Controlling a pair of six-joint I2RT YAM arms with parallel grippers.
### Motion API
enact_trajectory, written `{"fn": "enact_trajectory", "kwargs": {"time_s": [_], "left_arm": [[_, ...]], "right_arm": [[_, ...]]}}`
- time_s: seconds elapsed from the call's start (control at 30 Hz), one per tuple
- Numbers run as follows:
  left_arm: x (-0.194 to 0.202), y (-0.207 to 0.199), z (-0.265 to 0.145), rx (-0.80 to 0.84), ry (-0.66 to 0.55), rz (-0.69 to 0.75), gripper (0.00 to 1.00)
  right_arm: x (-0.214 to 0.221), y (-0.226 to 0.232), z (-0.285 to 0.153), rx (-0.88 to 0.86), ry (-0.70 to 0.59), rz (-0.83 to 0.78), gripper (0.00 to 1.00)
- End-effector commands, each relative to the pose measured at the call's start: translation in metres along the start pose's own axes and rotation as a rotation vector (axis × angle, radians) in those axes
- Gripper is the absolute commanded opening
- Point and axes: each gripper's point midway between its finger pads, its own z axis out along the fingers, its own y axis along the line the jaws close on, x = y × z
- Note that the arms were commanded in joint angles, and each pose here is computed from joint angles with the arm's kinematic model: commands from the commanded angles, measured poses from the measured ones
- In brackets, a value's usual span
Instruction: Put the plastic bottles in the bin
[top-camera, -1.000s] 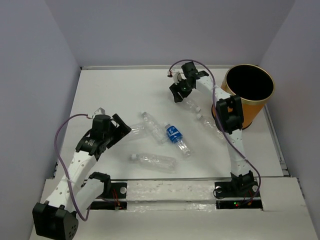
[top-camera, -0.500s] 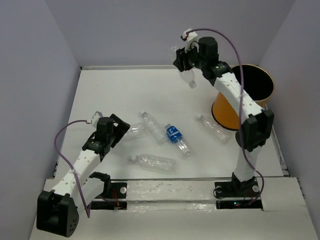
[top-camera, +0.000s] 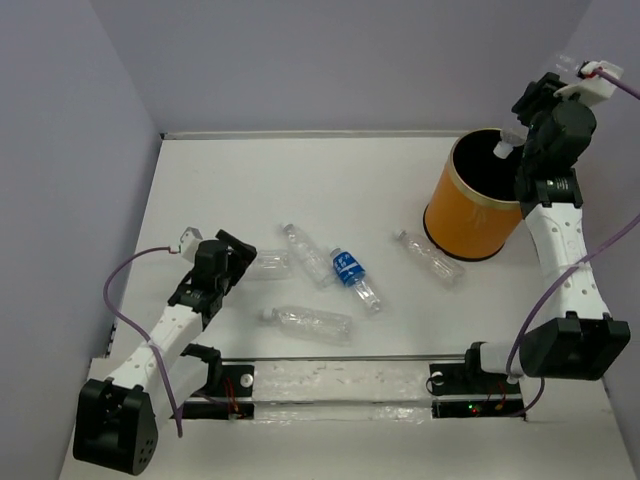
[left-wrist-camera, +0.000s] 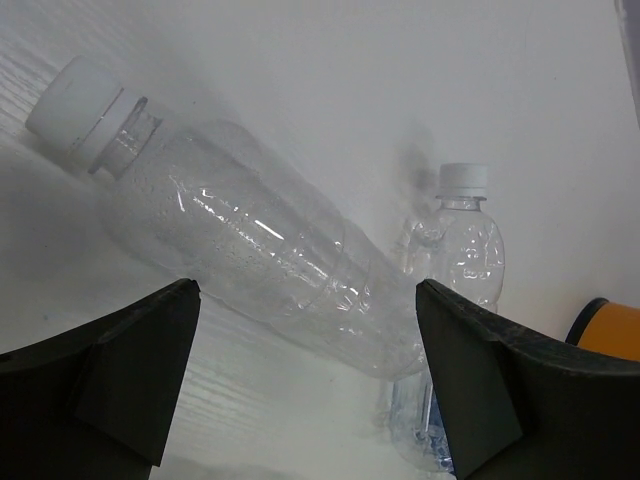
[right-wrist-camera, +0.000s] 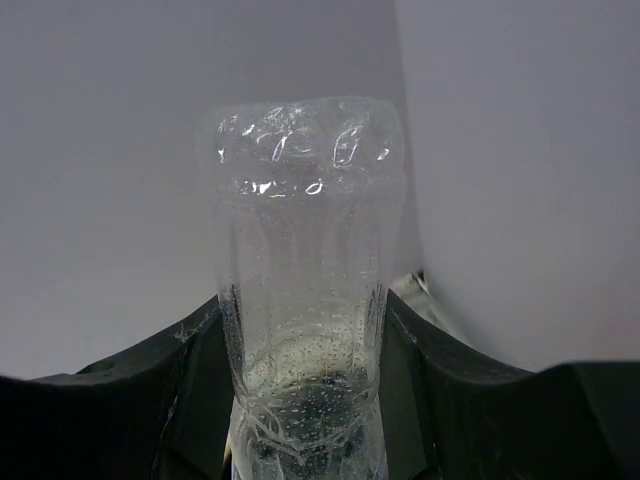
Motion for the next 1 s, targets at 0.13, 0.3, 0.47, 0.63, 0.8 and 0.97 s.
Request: {"fn": "enact_trajectory", "kwargs": {"time_s": [0.13,0.3,0.47,0.63,0.8,0.97], "left_arm": [[-0.014,0.009,0.013,-0.019,-0.115,-0.022,0.99],[-0.013,0.017,0.02,-0.031,-0.133,-0.029,0.99],[-0.017,0.018,0.026,-0.042,-0.156,-0.012,0.99],[-0.015,0.022,0.038,-0.078,-0.152,0.026,0.99],[-0.01,0.019,0.052,-0.103,-0.112,0.086,0.88],[-0.019,0.006,0.048,-0.069,-0.135,0.094,0.6]], "right_arm": [[0.083,-0.057,-0.013,0.204,0.112,0.108,0.52],[0.074,-0.032,-0.03,0.063,0.151,0.153,0.89],[0.06,0.015,-0.06,-0.188,0.202,0.23,0.91],[0.079,0.096,-0.11,-0.529,0.342,0.27,0.9],[0.128,0.201,-0.189,-0.844,0.534,0.252,0.89],[0.172,0.244,-0.237,-0.957,0.656,0.208,0.89]]}}
